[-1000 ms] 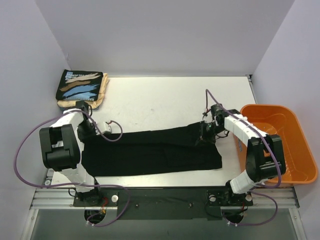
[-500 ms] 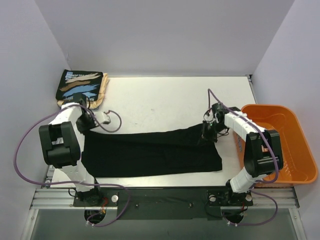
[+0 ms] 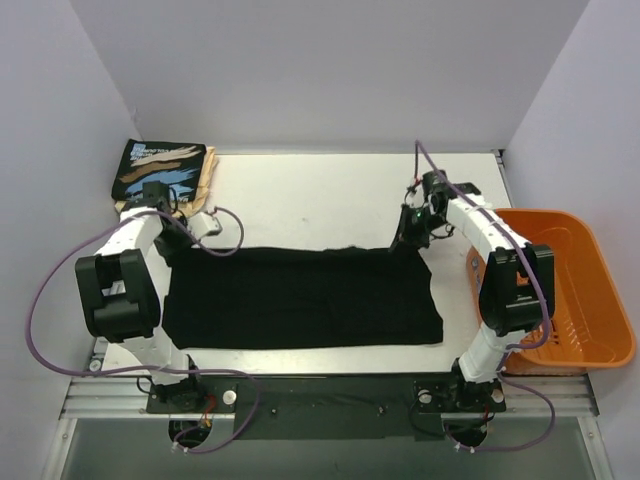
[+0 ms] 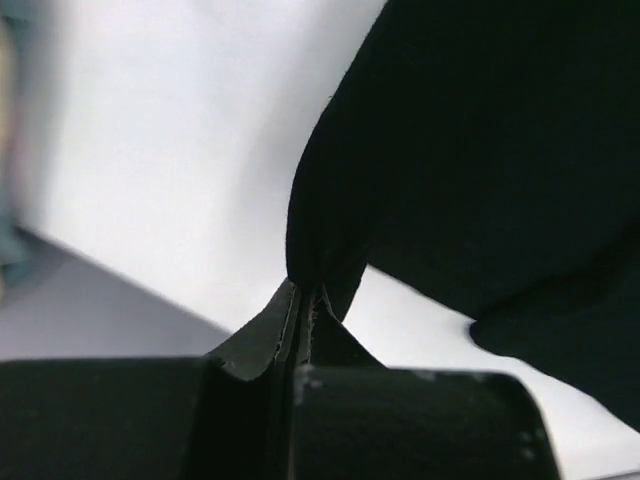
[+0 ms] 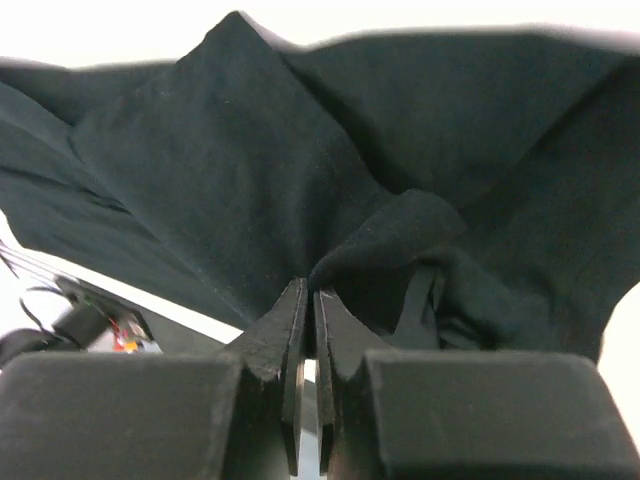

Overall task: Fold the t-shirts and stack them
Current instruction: Fold the other side of the tshirt into a rectangle

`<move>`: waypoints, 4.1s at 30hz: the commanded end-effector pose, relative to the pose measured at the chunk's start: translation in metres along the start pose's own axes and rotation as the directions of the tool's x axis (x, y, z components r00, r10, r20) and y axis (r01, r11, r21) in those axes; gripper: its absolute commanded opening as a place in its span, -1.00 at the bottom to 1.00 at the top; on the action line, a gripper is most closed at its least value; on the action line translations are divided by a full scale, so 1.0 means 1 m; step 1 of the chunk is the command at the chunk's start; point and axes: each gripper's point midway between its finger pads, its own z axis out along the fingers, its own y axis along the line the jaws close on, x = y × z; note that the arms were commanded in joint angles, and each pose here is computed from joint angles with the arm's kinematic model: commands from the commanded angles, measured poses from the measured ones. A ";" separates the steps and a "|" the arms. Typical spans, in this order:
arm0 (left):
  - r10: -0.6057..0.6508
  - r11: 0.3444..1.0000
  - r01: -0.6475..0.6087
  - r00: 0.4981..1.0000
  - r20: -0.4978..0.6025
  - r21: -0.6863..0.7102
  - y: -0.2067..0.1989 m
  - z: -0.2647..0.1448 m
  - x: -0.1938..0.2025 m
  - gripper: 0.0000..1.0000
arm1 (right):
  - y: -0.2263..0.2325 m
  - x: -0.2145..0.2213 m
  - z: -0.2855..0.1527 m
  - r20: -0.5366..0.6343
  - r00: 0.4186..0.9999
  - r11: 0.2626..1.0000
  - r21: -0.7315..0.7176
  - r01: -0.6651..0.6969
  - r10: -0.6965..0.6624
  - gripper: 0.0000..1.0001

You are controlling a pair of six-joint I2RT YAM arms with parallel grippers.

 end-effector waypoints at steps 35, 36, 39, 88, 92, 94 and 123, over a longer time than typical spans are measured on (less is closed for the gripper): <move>0.215 0.931 -0.163 0.968 -0.129 0.325 -0.084 -0.016 0.058 0.64 | -0.061 0.142 0.022 -0.299 0.935 0.978 0.141 -0.155 0.191 -1.00; 0.205 0.938 -0.162 0.972 -0.114 0.305 -0.076 -0.023 0.052 0.64 | -0.062 0.143 0.022 -0.300 0.934 0.978 0.142 -0.155 0.192 -1.00; 0.165 0.926 -0.143 0.986 -0.034 0.348 -0.082 -0.044 0.031 0.67 | -0.060 0.139 0.022 -0.292 0.938 0.979 0.141 -0.148 0.184 -1.00; 0.070 0.893 -0.152 0.977 0.202 0.424 -0.199 -0.032 -0.131 -1.00 | -0.066 0.151 0.024 -0.277 0.949 0.985 0.126 -0.121 0.152 -1.00; 0.044 0.881 -0.186 0.948 0.316 0.435 -0.219 -0.044 -0.193 -0.95 | -0.055 0.145 0.019 -0.257 0.960 0.989 0.125 -0.082 0.112 -1.00; -0.016 0.848 -0.196 0.920 0.393 0.492 -0.240 -0.054 -0.239 -0.77 | -0.049 0.144 0.017 -0.256 0.963 0.990 0.128 -0.057 0.088 -1.00; -0.384 0.749 0.099 0.871 0.307 0.655 -0.320 0.000 -0.382 -0.02 | -0.065 0.119 0.005 -0.018 0.971 0.966 0.108 -0.235 0.239 -0.19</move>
